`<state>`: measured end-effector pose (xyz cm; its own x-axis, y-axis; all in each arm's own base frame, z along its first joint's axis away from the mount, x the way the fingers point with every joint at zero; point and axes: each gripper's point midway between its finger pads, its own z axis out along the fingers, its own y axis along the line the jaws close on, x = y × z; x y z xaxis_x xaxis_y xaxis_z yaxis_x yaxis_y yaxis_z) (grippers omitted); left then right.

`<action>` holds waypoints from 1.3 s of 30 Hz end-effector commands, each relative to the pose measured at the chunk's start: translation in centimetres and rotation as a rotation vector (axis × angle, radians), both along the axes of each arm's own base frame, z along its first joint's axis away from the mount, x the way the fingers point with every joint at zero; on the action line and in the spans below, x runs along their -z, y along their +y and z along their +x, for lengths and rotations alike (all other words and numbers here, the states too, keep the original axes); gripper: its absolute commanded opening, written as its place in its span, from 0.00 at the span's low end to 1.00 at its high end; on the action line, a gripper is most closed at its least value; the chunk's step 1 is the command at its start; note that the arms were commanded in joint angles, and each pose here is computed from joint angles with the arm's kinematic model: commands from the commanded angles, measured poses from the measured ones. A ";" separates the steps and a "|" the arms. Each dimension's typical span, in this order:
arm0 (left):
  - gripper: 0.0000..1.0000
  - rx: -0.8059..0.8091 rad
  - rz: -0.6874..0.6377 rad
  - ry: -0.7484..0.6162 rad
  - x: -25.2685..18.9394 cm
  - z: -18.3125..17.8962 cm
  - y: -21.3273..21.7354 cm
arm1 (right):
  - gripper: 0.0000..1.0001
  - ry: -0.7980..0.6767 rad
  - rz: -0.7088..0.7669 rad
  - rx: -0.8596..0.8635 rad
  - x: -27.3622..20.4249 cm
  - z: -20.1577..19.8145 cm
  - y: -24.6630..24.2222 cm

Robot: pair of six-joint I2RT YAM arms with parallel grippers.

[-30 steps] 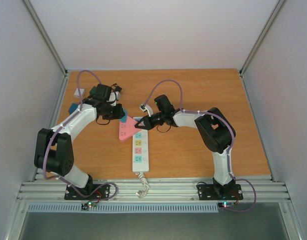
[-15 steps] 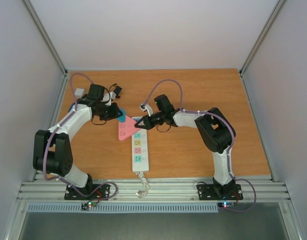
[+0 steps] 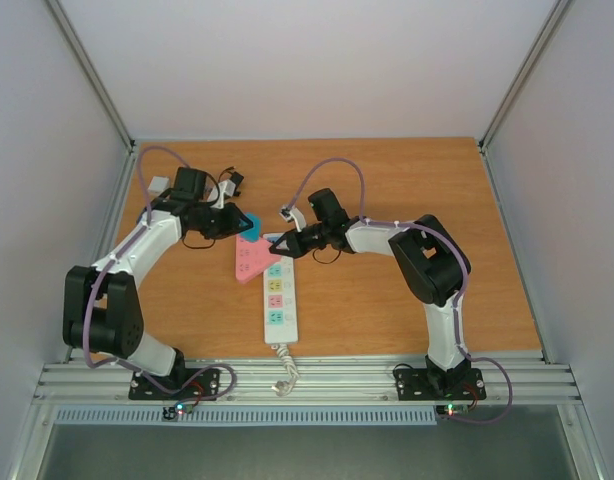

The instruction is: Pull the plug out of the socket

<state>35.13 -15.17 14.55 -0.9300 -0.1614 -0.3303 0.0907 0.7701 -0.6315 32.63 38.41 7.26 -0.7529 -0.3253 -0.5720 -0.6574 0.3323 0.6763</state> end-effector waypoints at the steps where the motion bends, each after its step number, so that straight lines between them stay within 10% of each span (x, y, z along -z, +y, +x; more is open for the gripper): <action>1: 0.01 0.034 -0.071 -0.087 -2.7 -0.1 -0.8 | 0.03 0.202 -0.334 0.111 10.2 -2.5 -4.9; 24: 0.01 0.439 -0.139 -0.591 -12.7 -7.5 -2.9 | 0.36 -0.015 -0.049 0.009 -5.0 -2.5 -2.5; 39: 0.01 0.624 -0.276 -0.748 -15.1 -12.4 -4.1 | 0.68 -0.098 0.263 -0.261 -17.5 -10.2 -5.2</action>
